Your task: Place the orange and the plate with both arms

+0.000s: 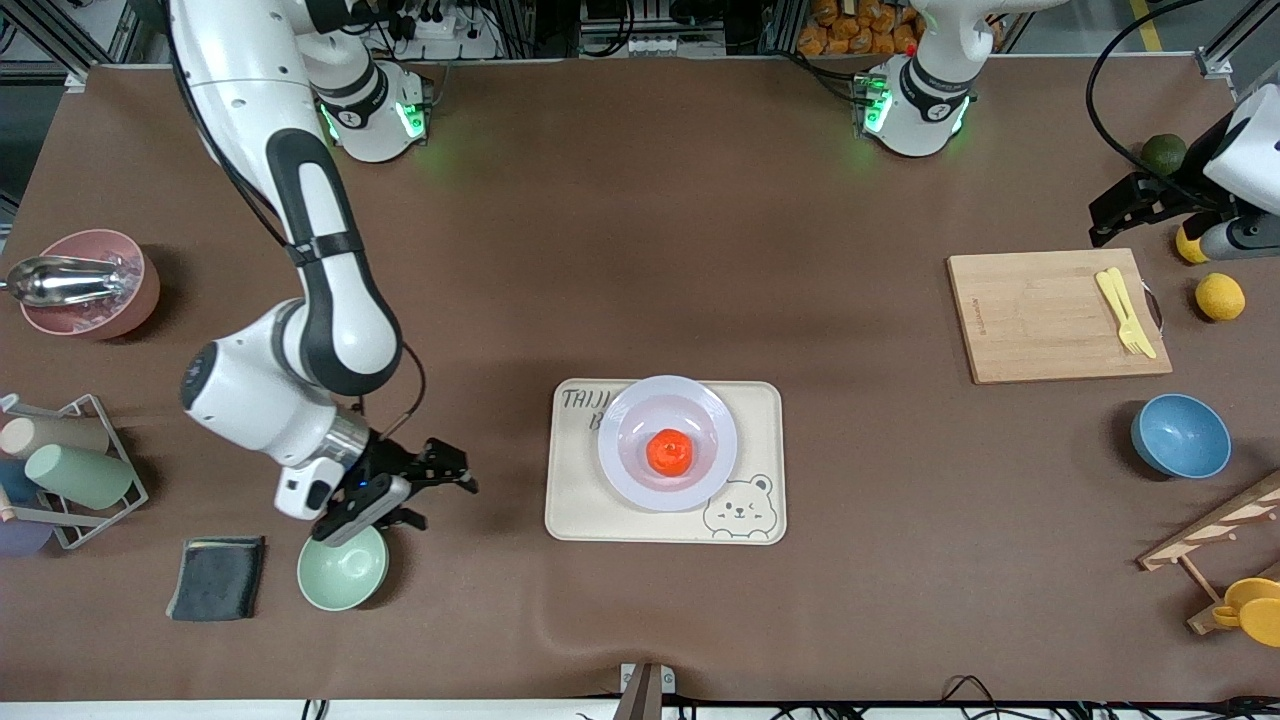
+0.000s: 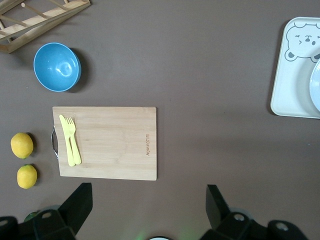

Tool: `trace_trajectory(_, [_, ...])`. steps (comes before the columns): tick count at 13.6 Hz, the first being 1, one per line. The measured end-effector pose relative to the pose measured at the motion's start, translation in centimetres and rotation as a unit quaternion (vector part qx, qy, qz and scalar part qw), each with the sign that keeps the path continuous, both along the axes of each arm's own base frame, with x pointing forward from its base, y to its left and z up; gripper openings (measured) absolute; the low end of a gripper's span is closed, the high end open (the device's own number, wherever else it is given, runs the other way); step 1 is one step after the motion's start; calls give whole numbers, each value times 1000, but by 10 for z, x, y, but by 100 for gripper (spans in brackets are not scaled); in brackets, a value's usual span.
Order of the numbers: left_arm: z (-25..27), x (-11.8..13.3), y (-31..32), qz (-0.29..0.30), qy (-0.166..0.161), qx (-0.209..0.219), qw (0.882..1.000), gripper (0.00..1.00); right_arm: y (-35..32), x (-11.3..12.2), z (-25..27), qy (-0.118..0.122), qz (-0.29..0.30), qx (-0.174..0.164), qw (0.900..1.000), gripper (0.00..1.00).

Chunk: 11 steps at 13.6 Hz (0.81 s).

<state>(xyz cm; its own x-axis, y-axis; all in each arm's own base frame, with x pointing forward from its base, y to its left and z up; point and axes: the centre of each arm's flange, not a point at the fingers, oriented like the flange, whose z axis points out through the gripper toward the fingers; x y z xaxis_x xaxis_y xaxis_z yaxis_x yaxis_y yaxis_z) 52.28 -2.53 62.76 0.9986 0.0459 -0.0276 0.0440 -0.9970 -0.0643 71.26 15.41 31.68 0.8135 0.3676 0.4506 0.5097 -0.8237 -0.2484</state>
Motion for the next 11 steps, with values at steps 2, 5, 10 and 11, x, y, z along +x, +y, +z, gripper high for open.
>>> trace_trajectory(2, [0,0,0,0,0,0,1000,100,-35,1,16,17,13,-33,999,100])
trace_trajectory(5, [0,0,0,0,-1,0,1000,100,-91,-11,52,75,29,-48,996,100])
trace_trajectory(10, [2,-1,-2,-2,-2,0,1000,100,-178,-32,120,101,4,-122,987,100])
trace_trajectory(11, [2,-1,-2,-2,-3,0,1000,100,-186,-39,133,110,-2,-121,986,100])
